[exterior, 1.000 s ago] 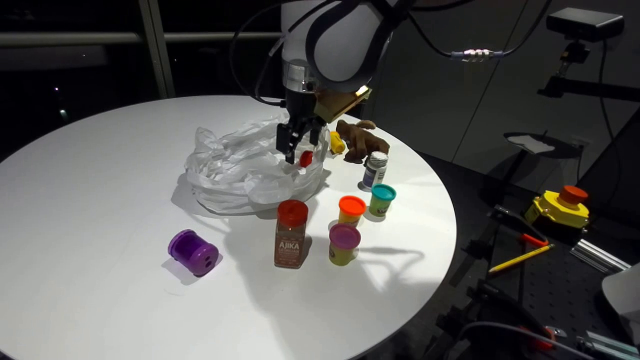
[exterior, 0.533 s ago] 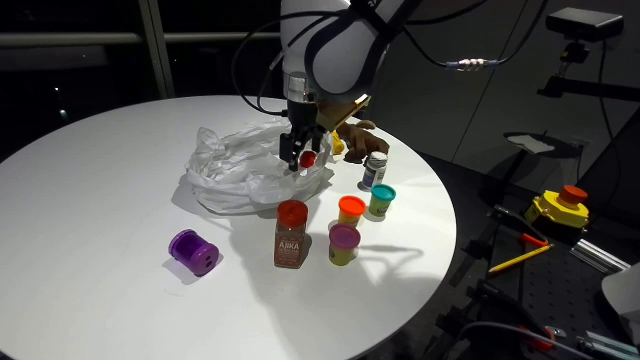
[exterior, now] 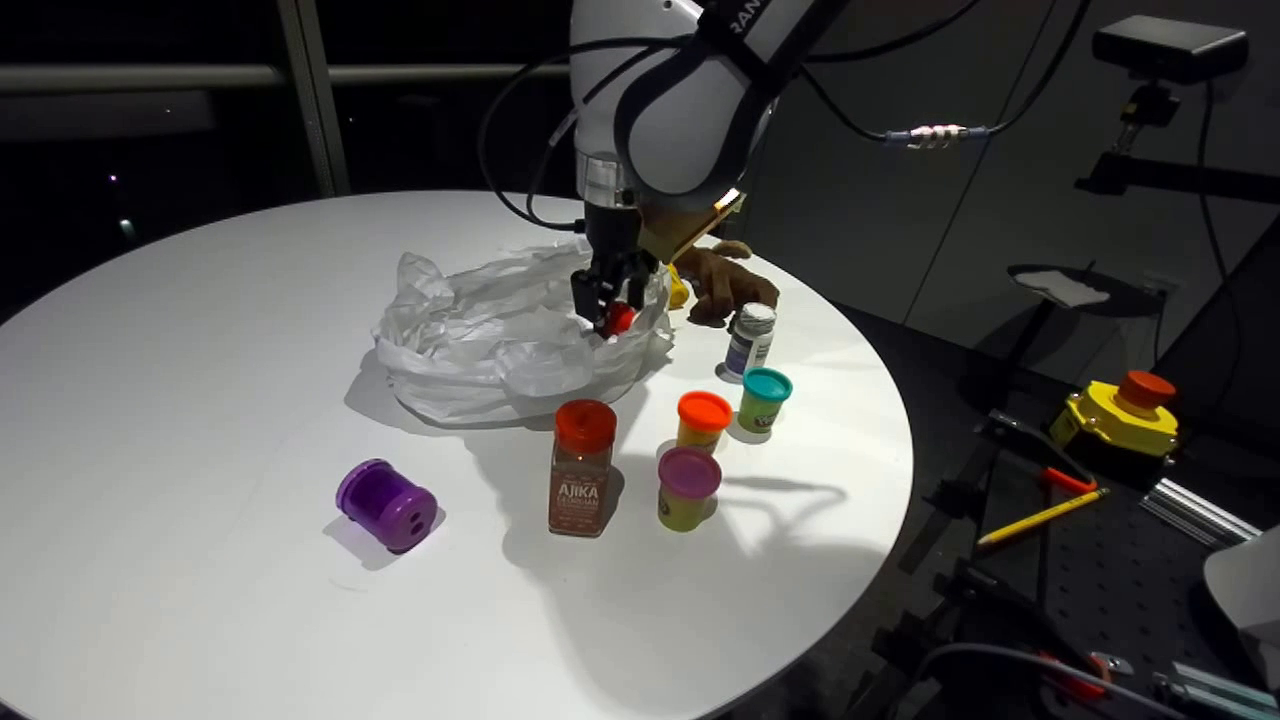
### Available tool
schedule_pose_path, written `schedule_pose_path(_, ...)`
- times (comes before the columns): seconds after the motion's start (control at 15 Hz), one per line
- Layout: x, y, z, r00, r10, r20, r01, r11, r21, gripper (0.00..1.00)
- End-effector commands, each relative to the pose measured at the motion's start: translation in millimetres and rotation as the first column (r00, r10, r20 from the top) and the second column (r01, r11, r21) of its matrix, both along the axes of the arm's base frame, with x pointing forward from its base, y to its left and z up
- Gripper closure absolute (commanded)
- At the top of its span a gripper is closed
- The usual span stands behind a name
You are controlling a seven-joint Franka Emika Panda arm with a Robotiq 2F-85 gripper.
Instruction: Pick the objects in the plastic bag and put them on the table
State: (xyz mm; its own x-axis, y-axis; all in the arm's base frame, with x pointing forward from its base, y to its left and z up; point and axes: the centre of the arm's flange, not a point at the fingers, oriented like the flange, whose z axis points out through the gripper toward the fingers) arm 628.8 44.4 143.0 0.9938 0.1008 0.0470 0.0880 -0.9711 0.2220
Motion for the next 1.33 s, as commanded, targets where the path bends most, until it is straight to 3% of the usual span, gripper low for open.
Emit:
schedule_pose_path(0.0,5,1,9,1.0,-0.009,0.017,0.009,1.0,-0.016,0.58)
schedule_pose_path(0.2,-2,7,21,1.0,-0.002,0.029,0.003,1.0,-0.019,0.76)
schedule_pose_path(0.6,-18,34,83,0.993,0.008,0.12,-0.007,1.0,-0.006,0.76)
schedule_pose_path(0.93,-68,31,148,0.978,-0.051,0.204,0.054,0.998,-0.012,0.76)
schedule_pose_path(1.13,-104,16,161,0.967,-0.123,0.222,0.131,0.991,-0.021,0.76)
schedule_pose_path(1.27,-113,5,154,0.969,-0.153,0.192,0.157,0.987,-0.007,0.76)
